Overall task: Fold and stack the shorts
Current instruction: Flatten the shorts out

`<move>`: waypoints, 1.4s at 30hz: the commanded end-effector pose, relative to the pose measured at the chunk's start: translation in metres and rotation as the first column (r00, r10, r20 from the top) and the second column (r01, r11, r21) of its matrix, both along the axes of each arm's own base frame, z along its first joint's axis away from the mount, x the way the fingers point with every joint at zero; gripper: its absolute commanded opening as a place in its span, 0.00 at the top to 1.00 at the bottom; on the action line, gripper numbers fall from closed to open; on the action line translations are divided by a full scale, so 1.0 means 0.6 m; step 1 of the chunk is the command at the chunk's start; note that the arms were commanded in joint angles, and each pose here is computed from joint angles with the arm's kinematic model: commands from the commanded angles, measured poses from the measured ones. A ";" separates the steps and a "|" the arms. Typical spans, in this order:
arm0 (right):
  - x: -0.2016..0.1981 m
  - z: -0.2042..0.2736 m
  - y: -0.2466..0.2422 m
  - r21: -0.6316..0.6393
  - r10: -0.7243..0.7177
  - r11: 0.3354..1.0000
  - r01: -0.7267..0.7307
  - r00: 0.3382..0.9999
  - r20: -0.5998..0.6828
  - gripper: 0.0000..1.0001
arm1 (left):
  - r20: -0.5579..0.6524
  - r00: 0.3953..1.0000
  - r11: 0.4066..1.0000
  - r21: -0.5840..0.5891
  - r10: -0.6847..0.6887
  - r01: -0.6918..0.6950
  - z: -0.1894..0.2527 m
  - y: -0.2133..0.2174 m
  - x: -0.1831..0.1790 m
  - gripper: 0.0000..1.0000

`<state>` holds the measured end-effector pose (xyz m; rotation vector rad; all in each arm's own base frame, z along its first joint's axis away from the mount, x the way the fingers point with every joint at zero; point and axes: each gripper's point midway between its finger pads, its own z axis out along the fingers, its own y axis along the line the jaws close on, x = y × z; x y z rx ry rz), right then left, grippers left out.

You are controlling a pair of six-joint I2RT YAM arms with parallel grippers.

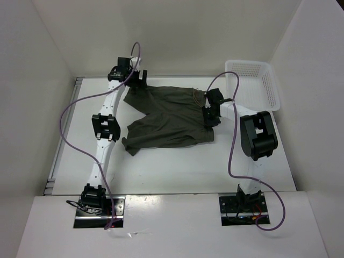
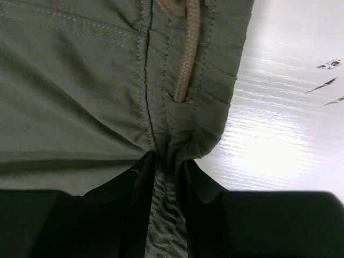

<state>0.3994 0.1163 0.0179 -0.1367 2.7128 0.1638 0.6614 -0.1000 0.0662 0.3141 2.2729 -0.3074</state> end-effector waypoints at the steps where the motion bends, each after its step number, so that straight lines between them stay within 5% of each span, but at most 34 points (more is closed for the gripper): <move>1: -0.019 0.004 0.012 0.010 0.044 0.999 -0.044 0.999 -0.002 0.69 | 0.210 0.976 0.999 0.009 0.047 -0.050 0.183 0.026 0.016 0.00; 4: -0.019 0.010 0.014 0.016 0.056 0.998 -0.056 0.998 0.006 0.69 | 0.281 0.954 0.994 0.009 0.106 -0.113 0.258 0.082 0.013 0.00; 7: -0.019 0.010 0.014 0.016 0.056 0.998 -0.056 0.998 0.006 0.69 | 0.197 0.973 0.992 0.005 0.123 -0.127 0.228 0.119 -0.003 0.04; 13: -0.023 0.010 0.015 0.020 0.069 0.997 -0.069 0.998 -0.003 0.69 | -0.035 0.999 0.997 -0.058 0.040 -0.042 0.106 0.095 -0.046 0.41; 17: -0.023 0.010 0.015 0.020 0.069 0.997 -0.069 0.998 -0.003 0.69 | -0.043 0.998 0.997 -0.065 0.042 -0.044 0.081 0.102 -0.042 0.59; 28: -0.029 0.009 0.010 0.007 0.073 0.997 -0.073 0.997 -0.009 0.69 | -0.252 0.968 0.997 -0.071 0.003 -0.022 -0.025 0.068 -0.095 0.57; 42: -0.019 0.019 0.012 0.006 0.082 0.997 -0.082 0.997 0.010 0.64 | -0.321 0.944 0.997 0.023 0.073 -0.070 -0.076 0.088 -0.111 0.59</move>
